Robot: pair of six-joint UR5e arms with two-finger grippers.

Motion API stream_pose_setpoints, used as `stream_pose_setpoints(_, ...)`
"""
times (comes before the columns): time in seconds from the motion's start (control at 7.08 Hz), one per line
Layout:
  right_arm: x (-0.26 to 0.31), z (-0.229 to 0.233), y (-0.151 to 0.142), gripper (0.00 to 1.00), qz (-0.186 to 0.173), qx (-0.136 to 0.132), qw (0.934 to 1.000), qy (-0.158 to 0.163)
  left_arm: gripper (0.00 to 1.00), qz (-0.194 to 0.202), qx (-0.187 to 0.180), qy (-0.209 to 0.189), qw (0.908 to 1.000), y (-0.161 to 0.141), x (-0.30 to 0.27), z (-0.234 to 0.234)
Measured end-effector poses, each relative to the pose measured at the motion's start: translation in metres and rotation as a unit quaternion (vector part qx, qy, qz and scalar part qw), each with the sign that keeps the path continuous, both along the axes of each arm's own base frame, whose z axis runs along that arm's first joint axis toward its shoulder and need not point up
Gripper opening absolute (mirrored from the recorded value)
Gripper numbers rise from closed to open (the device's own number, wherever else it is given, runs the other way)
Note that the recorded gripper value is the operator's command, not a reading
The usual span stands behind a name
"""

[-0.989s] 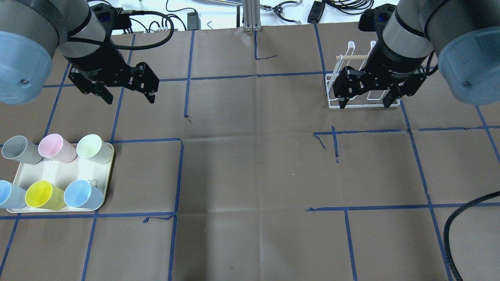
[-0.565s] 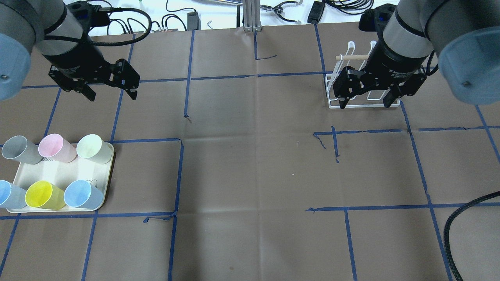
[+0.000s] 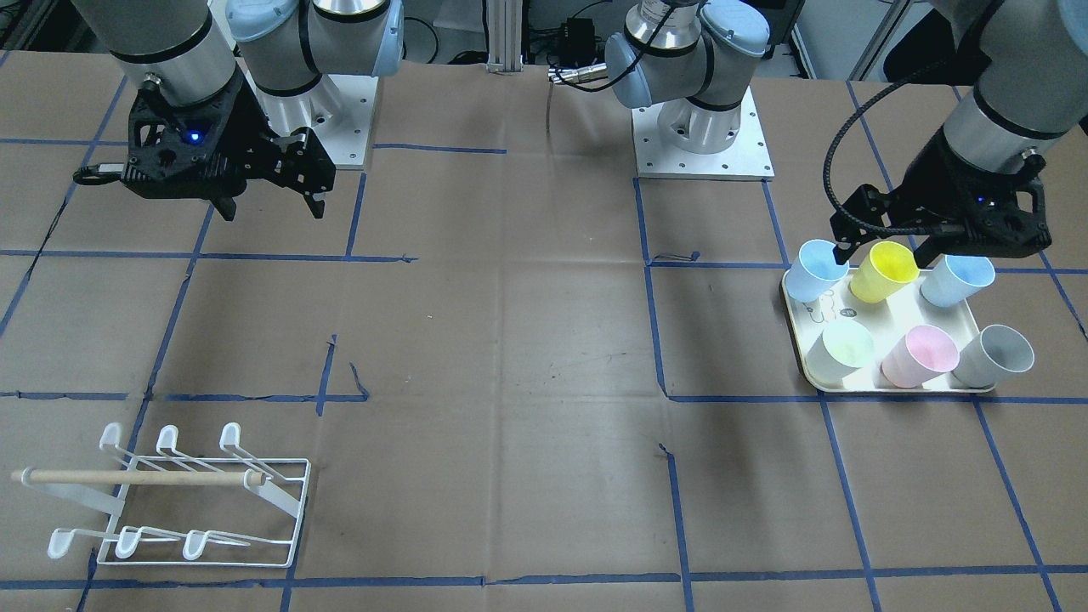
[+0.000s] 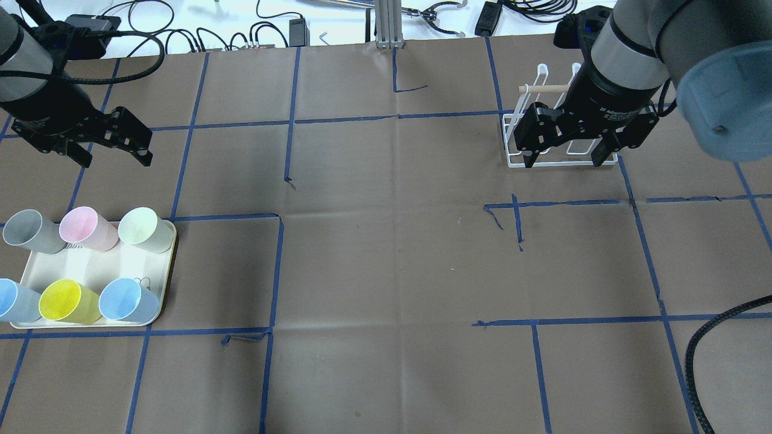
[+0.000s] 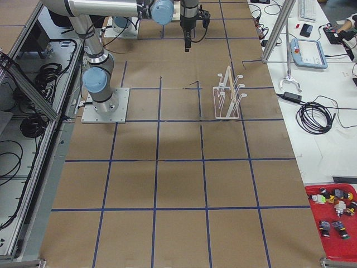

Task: Transfer IKEA cup to right arm and place on rack

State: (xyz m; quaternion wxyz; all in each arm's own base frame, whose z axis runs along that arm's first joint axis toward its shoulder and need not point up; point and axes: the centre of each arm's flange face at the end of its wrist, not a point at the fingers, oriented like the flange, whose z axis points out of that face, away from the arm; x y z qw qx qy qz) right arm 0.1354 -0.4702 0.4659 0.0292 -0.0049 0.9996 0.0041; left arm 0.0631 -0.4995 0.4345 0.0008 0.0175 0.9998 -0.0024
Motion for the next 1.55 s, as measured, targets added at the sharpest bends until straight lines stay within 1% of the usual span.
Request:
stream_pose_setpoints(0.28,0.000,-0.001,0.000,1.00,0.000,0.000,1.0000,0.000,1.00,0.000,-0.004,-0.002,1.0000,0.004,0.011,-0.030)
stream_pose_setpoints(0.57,0.000,-0.001,0.000,1.00,0.000,0.001,1.0000,0.000,1.00,0.000,-0.012,-0.005,0.9999,0.005,0.012,-0.071)
stream_pose_setpoints(0.71,0.000,-0.002,0.000,1.00,0.000,0.001,1.0000,0.000,1.00,0.000,-0.010,-0.004,0.9999,0.002,0.014,-0.094)
stream_pose_setpoints(0.99,0.000,-0.002,0.000,1.00,-0.001,0.001,1.0000,0.000,1.00,0.001,0.011,0.005,0.9999,-0.004,0.017,-0.142)
stream_pose_setpoints(1.13,0.000,-0.002,0.000,1.00,-0.001,0.001,1.0000,-0.001,1.00,0.001,0.014,0.005,0.9999,-0.004,0.017,-0.161)
stream_pose_setpoints(1.55,0.000,-0.002,0.000,1.00,-0.001,0.002,1.0000,-0.001,1.00,-0.001,0.009,-0.001,1.0000,0.000,0.017,-0.190)
